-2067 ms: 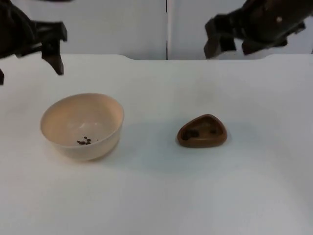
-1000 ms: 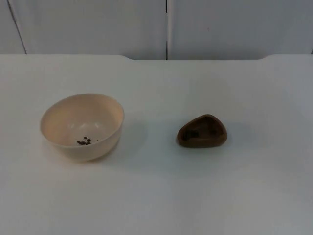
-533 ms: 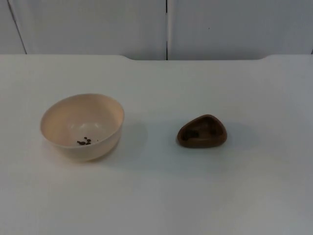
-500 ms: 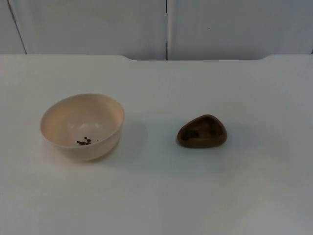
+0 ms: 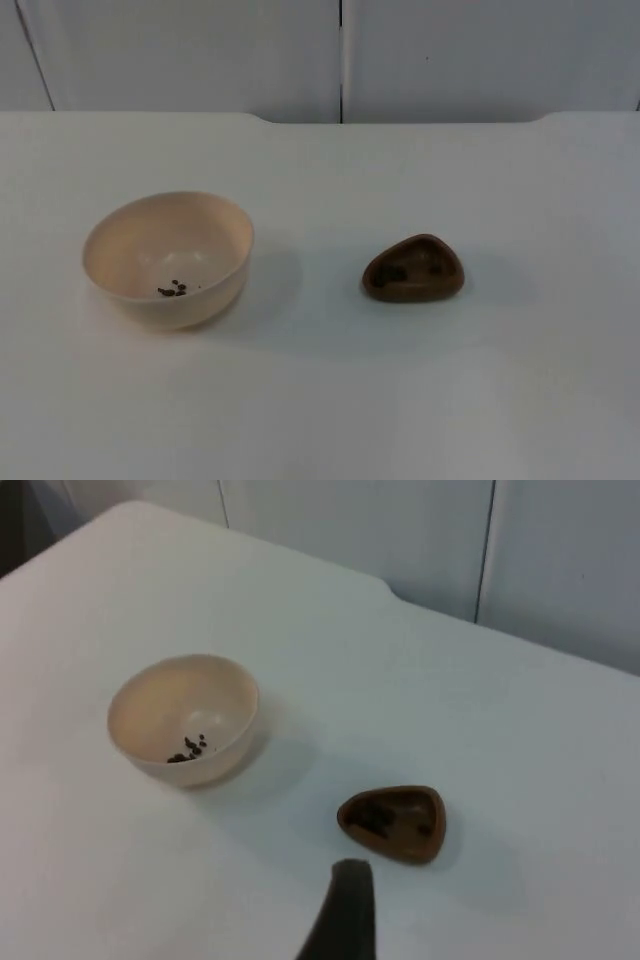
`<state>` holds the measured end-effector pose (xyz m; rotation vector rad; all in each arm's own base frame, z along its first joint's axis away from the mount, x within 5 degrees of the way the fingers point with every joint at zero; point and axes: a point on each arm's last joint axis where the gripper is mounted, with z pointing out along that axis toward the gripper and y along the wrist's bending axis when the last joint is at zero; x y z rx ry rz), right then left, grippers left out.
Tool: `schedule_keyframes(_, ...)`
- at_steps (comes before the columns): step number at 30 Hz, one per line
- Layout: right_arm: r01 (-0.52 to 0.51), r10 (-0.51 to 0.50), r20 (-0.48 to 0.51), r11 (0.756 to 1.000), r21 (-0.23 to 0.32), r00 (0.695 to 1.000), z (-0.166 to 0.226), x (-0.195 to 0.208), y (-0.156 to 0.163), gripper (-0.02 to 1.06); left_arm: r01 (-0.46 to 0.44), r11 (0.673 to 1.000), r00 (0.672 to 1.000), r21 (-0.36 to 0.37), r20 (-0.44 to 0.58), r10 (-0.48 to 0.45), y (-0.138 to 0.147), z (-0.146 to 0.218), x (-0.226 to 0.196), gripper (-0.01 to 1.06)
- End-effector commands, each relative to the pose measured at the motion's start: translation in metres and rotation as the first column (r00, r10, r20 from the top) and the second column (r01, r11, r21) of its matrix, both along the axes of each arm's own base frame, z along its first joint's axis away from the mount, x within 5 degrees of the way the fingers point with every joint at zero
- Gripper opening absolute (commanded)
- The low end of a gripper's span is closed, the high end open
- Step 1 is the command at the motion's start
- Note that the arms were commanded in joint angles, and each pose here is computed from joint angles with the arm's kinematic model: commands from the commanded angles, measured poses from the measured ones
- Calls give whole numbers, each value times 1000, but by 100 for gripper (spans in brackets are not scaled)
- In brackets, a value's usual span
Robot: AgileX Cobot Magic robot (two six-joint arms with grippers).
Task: Pick up the bowl with the left hand and pour the coffee beans from the cup into the bowl with the right hand.
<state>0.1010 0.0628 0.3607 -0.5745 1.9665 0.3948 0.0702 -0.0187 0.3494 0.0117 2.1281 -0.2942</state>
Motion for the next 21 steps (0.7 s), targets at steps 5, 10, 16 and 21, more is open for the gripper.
schedule_keyframes(5,-3,1,74,999,32,997,-9,-31,-16,71,40,999,997,-7,71,-40,1,1,-24,89)
schedule_keyframes(10,-14,11,87,999,39,996,-15,-50,-24,71,70,997,991,9,117,-71,2,2,-39,89)
schedule_keyframes(16,-25,21,101,999,41,995,-16,-67,-31,71,116,992,985,57,119,-122,2,-1,-52,89)
schedule_keyframes(21,-26,20,132,998,51,991,-24,-78,-37,71,154,984,972,89,164,-167,1,-1,-63,89)
